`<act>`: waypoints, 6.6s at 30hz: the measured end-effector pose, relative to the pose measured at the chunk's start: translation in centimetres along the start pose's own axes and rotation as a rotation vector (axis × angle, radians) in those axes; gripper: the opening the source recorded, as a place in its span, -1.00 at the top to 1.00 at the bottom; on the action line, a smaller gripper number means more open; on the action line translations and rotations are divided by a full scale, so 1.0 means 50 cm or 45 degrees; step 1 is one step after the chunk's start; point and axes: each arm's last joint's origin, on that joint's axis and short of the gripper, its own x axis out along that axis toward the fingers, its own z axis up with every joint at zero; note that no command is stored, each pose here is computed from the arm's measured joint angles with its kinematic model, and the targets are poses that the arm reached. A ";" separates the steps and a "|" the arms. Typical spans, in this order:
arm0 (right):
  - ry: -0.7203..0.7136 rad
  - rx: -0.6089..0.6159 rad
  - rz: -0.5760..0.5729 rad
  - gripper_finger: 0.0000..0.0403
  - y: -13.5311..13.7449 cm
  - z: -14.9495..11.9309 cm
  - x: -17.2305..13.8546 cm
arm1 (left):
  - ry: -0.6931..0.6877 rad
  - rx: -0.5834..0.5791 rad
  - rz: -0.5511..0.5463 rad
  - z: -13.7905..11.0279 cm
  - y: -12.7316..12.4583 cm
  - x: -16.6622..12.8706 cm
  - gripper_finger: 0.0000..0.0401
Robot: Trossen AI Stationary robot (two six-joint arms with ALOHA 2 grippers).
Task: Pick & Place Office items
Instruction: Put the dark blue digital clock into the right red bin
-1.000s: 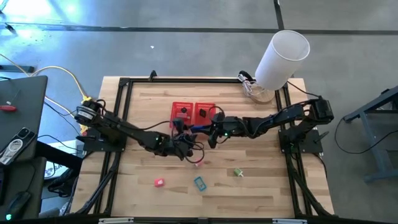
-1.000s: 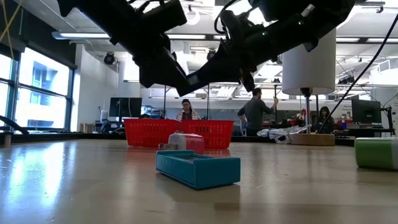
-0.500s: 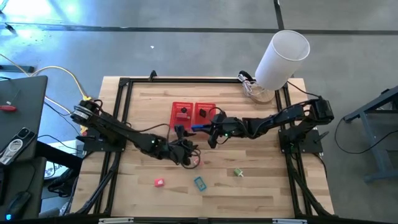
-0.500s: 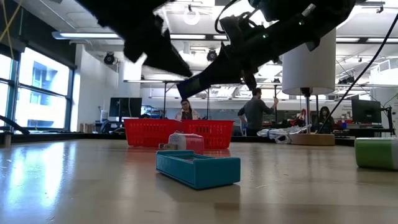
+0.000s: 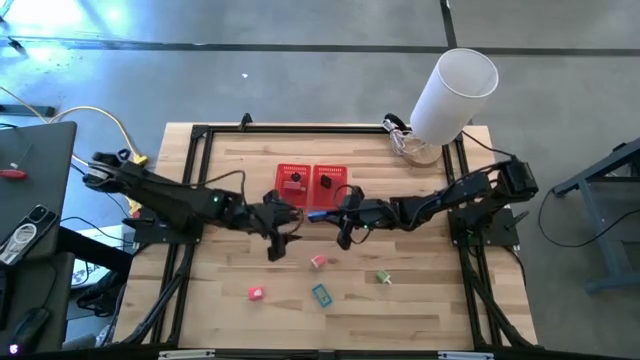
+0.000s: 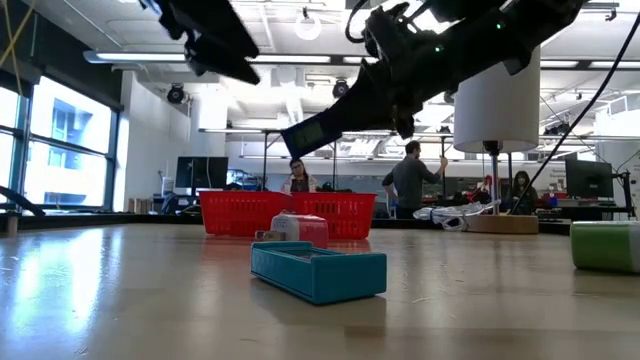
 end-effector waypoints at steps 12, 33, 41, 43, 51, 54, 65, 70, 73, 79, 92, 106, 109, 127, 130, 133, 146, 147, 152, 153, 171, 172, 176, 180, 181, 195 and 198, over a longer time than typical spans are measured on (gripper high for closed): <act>-0.046 -0.050 0.087 0.76 0.038 0.001 -0.015 | 0.242 -0.114 -0.186 -0.008 0.065 0.082 -0.22; -0.033 -0.045 0.098 0.75 0.037 -0.001 -0.014 | 0.222 -0.096 -0.361 -0.005 0.095 0.149 -0.22; -0.020 -0.026 0.160 0.75 0.042 -0.001 -0.015 | 0.242 -0.094 -0.306 -0.009 0.100 0.149 -0.22; -0.012 -0.019 0.176 0.75 0.042 -0.001 -0.015 | 0.241 -0.092 -0.287 -0.009 0.100 0.149 -0.22; -0.007 -0.046 0.118 0.75 0.037 -0.004 -0.014 | 0.192 -0.082 -0.322 -0.003 0.091 0.149 -0.22; -0.010 -0.044 0.107 0.75 0.032 -0.002 -0.012 | 0.153 -0.070 -0.347 0.002 0.082 0.149 -0.22; -0.012 -0.044 0.094 0.75 0.025 0.000 -0.010 | 0.096 -0.046 -0.319 0.005 0.066 0.148 -0.22; -0.012 -0.044 0.093 0.75 0.025 0.000 -0.010 | 0.091 0.000 -0.323 0.005 0.064 0.148 -0.22; -0.009 -0.046 0.094 0.75 0.025 0.000 -0.010 | 0.093 0.016 -0.328 0.002 0.060 0.152 -0.20; -0.001 -0.047 0.095 0.75 0.025 -0.002 -0.010 | 0.114 0.022 -0.325 -0.008 0.057 0.173 0.03; -0.010 -0.045 0.098 0.73 0.025 -0.001 -0.010 | 0.111 0.015 -0.286 -0.010 0.058 0.177 0.73; 0.007 -0.143 0.181 0.21 0.033 -0.002 -0.012 | 0.175 -0.176 -0.376 -0.012 0.053 0.175 0.73; 0.006 -0.244 0.214 0.07 0.046 -0.005 -0.018 | 0.224 -0.225 -0.495 -0.013 0.048 0.173 0.74; -0.287 -1.098 0.160 -0.45 0.141 -0.012 -0.064 | 0.381 -0.423 -0.843 -0.009 0.035 0.164 0.74; -0.298 -1.108 0.192 -0.43 0.140 -0.010 -0.063 | 0.363 -0.458 -0.872 -0.002 0.038 0.164 0.74; -0.305 -1.108 0.216 -0.42 0.141 -0.010 -0.063 | 0.369 -0.521 -0.901 0.003 0.040 0.163 0.74; -0.334 -1.163 0.260 -0.42 0.144 -0.010 -0.062 | 0.288 -0.563 -0.956 0.024 0.053 0.163 0.74; -0.335 -1.169 0.259 -0.42 0.144 -0.010 -0.062 | 0.289 -0.561 -0.959 0.024 0.051 0.162 0.74; -0.338 -1.123 0.304 -0.35 0.136 -0.005 -0.057 | 0.288 -0.547 -0.970 0.024 0.048 0.162 0.74; -0.335 -1.104 0.315 -0.32 0.133 -0.004 -0.055 | 0.289 -0.547 -0.971 0.024 0.048 0.162 0.74; -0.319 -1.103 0.381 0.05 0.120 -0.002 -0.047 | 0.360 -0.560 -1.064 0.005 0.049 0.206 0.74; -0.317 -1.104 0.388 0.05 0.120 -0.002 -0.047 | 0.357 -0.562 -1.065 0.006 0.051 0.206 0.74; -0.289 -1.113 0.392 0.05 0.118 -0.006 -0.046 | 0.350 -0.558 -1.098 0.010 0.055 0.205 0.74; -0.287 -1.114 0.393 0.05 0.118 -0.006 -0.045 | 0.348 -0.566 -1.101 0.011 0.058 0.205 0.74; -0.288 -1.114 0.392 0.05 0.118 -0.006 -0.046 | 0.348 -0.566 -1.101 0.011 0.058 0.205 0.74; -0.286 -1.109 0.436 0.28 0.119 -0.007 -0.046 | 0.347 -0.564 -1.095 0.011 0.058 0.205 0.73; -0.284 -1.106 0.427 0.28 0.119 -0.006 -0.046 | 0.332 -0.536 -1.099 0.011 0.057 0.205 0.67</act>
